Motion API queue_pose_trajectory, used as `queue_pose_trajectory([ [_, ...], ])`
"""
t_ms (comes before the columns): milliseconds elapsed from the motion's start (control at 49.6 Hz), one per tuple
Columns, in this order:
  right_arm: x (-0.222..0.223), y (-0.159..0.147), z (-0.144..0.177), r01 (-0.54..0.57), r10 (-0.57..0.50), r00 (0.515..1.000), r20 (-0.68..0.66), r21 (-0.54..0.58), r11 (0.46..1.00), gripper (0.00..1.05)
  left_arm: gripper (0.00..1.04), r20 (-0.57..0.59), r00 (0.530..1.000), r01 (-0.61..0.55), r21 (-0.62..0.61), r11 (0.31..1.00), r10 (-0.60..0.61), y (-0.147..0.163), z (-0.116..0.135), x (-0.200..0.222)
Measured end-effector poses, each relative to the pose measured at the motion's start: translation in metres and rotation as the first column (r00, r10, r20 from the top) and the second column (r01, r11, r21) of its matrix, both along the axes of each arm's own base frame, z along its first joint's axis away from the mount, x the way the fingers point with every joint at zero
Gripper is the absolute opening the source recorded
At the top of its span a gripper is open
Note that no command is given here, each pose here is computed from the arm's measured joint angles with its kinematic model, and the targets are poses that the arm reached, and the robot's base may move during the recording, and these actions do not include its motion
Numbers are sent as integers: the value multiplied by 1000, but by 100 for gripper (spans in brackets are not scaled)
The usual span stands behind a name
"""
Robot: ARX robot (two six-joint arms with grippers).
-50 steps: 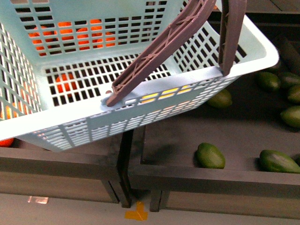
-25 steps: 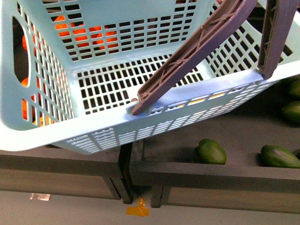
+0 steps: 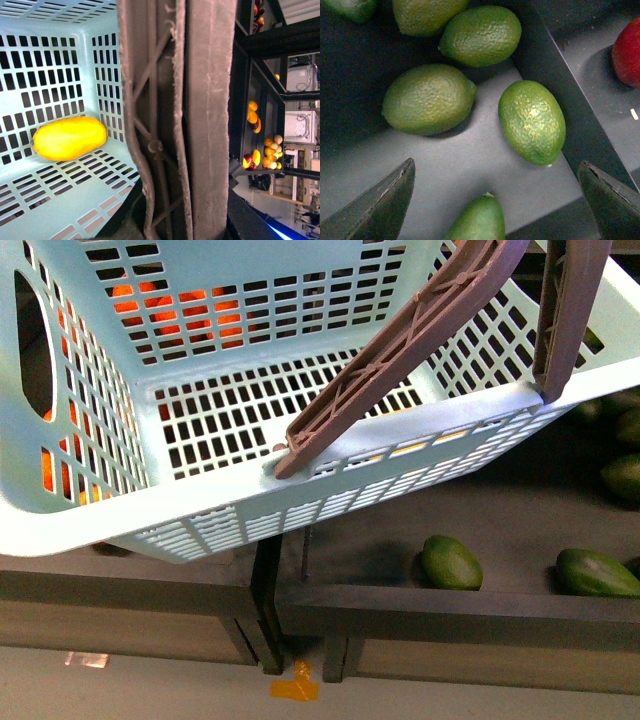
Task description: Pick mango and avocado into basket
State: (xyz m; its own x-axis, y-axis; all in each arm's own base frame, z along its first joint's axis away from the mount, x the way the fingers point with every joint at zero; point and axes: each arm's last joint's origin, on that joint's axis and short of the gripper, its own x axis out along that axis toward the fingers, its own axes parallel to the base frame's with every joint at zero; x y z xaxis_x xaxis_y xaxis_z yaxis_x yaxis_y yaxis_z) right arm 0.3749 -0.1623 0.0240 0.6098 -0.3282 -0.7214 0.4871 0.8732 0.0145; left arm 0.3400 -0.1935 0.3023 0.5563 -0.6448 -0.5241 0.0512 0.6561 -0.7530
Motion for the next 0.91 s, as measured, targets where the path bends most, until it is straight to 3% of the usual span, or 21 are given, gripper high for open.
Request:
queue_pose_trajectory([
  [161, 32, -2, -18, 35, -33, 999, -28, 52, 998, 96, 18, 0, 1000, 0, 0, 1000, 0, 0, 0, 0],
  [604, 56, 14, -47, 166, -158, 986, -56, 188, 968, 96, 18, 1, 1000, -1, 1, 1000, 1, 0, 0, 0],
  [906, 73, 16, -46, 200, -198, 980, -29, 201, 959, 96, 18, 2, 1000, -3, 3, 1000, 3, 0, 0, 0],
])
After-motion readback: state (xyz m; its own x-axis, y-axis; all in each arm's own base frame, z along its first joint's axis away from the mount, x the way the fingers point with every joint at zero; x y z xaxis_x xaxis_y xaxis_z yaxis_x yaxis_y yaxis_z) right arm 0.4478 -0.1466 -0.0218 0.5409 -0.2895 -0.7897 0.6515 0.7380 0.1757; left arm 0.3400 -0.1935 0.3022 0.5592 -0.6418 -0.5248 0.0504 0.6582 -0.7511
